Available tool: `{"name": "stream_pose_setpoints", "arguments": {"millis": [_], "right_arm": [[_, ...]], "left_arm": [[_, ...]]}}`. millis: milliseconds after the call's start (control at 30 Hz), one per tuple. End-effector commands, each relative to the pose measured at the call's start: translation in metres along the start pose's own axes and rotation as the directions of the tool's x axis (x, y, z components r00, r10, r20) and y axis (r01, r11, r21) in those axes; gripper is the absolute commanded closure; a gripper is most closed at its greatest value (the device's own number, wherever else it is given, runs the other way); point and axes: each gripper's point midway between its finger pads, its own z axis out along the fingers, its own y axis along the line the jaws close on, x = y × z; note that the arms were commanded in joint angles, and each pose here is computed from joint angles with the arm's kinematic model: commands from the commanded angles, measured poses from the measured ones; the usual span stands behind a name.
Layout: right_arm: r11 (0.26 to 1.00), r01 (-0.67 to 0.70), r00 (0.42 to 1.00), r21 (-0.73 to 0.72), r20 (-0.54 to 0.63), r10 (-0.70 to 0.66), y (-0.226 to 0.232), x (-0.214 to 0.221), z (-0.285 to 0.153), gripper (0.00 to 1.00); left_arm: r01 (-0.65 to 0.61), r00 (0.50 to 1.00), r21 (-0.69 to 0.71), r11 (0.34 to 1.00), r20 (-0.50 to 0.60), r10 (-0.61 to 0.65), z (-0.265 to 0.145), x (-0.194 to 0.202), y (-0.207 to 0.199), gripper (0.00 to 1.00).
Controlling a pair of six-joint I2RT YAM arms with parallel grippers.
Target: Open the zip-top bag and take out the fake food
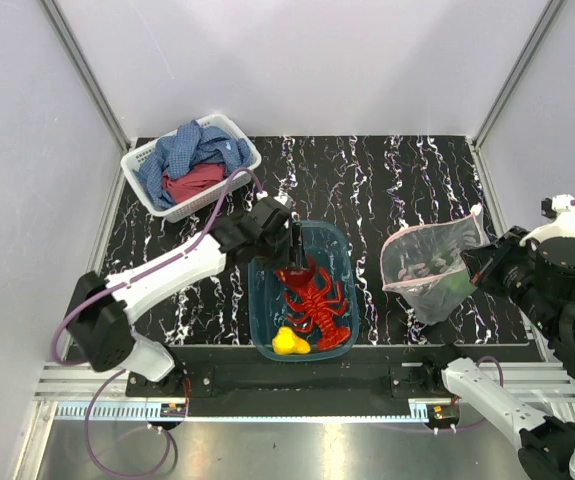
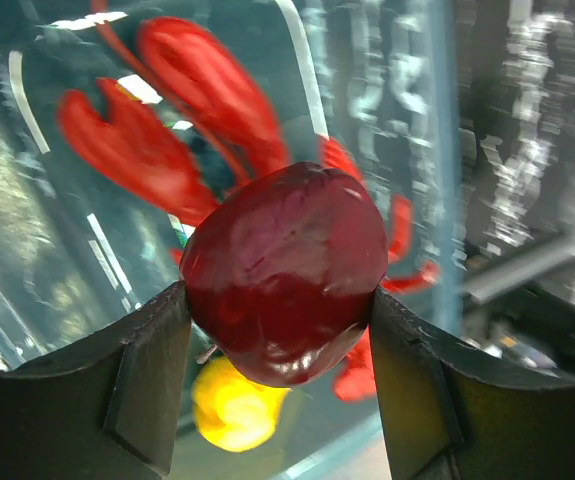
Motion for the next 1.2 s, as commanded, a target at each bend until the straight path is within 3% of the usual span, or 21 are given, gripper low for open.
{"name": "stream_pose_setpoints", "arguments": {"millis": [0, 100, 133, 200, 300, 333, 400, 500, 633, 667, 733, 867, 900, 933, 1000, 1167], "right_arm": [[0.982, 0.150, 0.966, 0.114, -0.229, -0.121, -0.029, 0.046, 0.008, 1.00], [0.984, 0.173, 0.951, 0.045, -0.269, -0.155, -0.014, 0.055, 0.027, 1.00], [0.981, 0.192, 0.941, 0.035, -0.290, -0.174, -0.014, 0.060, 0.034, 1.00], [0.979, 0.204, 0.931, -0.005, -0.309, -0.195, -0.005, 0.065, 0.045, 1.00], [0.969, 0.240, 0.912, -0.056, -0.330, -0.244, 0.001, 0.072, 0.057, 1.00], [0.966, 0.251, 0.905, -0.062, -0.339, -0.257, 0.001, 0.076, 0.061, 1.00], [0.964, 0.248, 0.903, -0.096, -0.338, -0.266, 0.007, 0.078, 0.067, 1.00], [0.957, 0.228, 0.888, -0.182, -0.364, -0.281, 0.022, 0.089, 0.075, 1.00], [0.959, 0.168, 0.888, -0.230, -0.387, -0.248, 0.038, 0.096, 0.085, 1.00], [0.954, 0.150, 0.889, -0.259, -0.388, -0.245, 0.045, 0.096, 0.086, 1.00], [0.955, 0.120, 0.885, -0.271, -0.406, -0.226, 0.052, 0.099, 0.089, 1.00], [0.948, 0.080, 0.893, -0.307, -0.401, -0.205, 0.064, 0.095, 0.089, 1.00], [0.949, 0.071, 0.895, -0.307, -0.399, -0.196, 0.066, 0.093, 0.089, 1.00], [0.949, 0.066, 0.896, -0.308, -0.401, -0.192, 0.067, 0.093, 0.089, 1.00], [0.950, 0.048, 0.894, -0.308, -0.411, -0.179, 0.070, 0.092, 0.089, 1.00], [0.950, -0.005, 0.888, -0.311, -0.439, -0.139, 0.077, 0.094, 0.088, 1.00]], "left_arm": [[-0.039, 0.996, -0.025, 0.999, 0.076, 0.041, 0.013, -0.030, 0.009, 0.71], [-0.045, 0.994, -0.014, 0.999, 0.098, 0.046, 0.008, -0.042, 0.007, 0.41], [-0.048, 0.994, -0.002, 0.999, 0.100, 0.048, 0.005, -0.044, 0.005, 0.25], [-0.072, 0.990, 0.029, 0.997, 0.123, 0.068, -0.008, -0.050, -0.004, 0.13], [-0.083, 0.986, 0.073, 0.994, 0.149, 0.071, -0.035, -0.053, -0.013, 0.12], [-0.087, 0.986, 0.095, 0.992, 0.151, 0.072, -0.042, -0.051, -0.016, 0.03], [-0.088, 0.982, 0.129, 0.988, 0.177, 0.064, -0.061, -0.050, -0.021, 0.01], [-0.088, 0.977, 0.194, 0.977, 0.207, 0.047, -0.089, -0.052, -0.033, 0.05], [-0.140, 0.968, 0.428, 0.893, 0.250, 0.031, -0.130, -0.059, -0.087, 0.23], [-0.148, 0.970, 0.474, 0.868, 0.241, 0.034, -0.135, -0.054, -0.101, 0.33], [-0.189, 0.964, 0.538, 0.822, 0.261, 0.051, -0.150, -0.056, -0.127, 0.39], [-0.234, 0.969, 0.585, 0.777, 0.208, 0.136, -0.141, -0.031, -0.170, 0.54], [-0.235, 0.969, 0.585, 0.776, 0.203, 0.141, -0.137, -0.028, -0.176, 0.66], [-0.230, 0.972, 0.584, 0.779, 0.181, 0.151, -0.128, -0.024, -0.182, 0.69], [-0.243, 0.970, 0.598, 0.764, 0.164, 0.179, -0.124, -0.008, -0.196, 0.73], [-0.226, 0.974, 0.546, 0.806, 0.108, 0.200, -0.095, 0.009, -0.200, 0.83]]}}
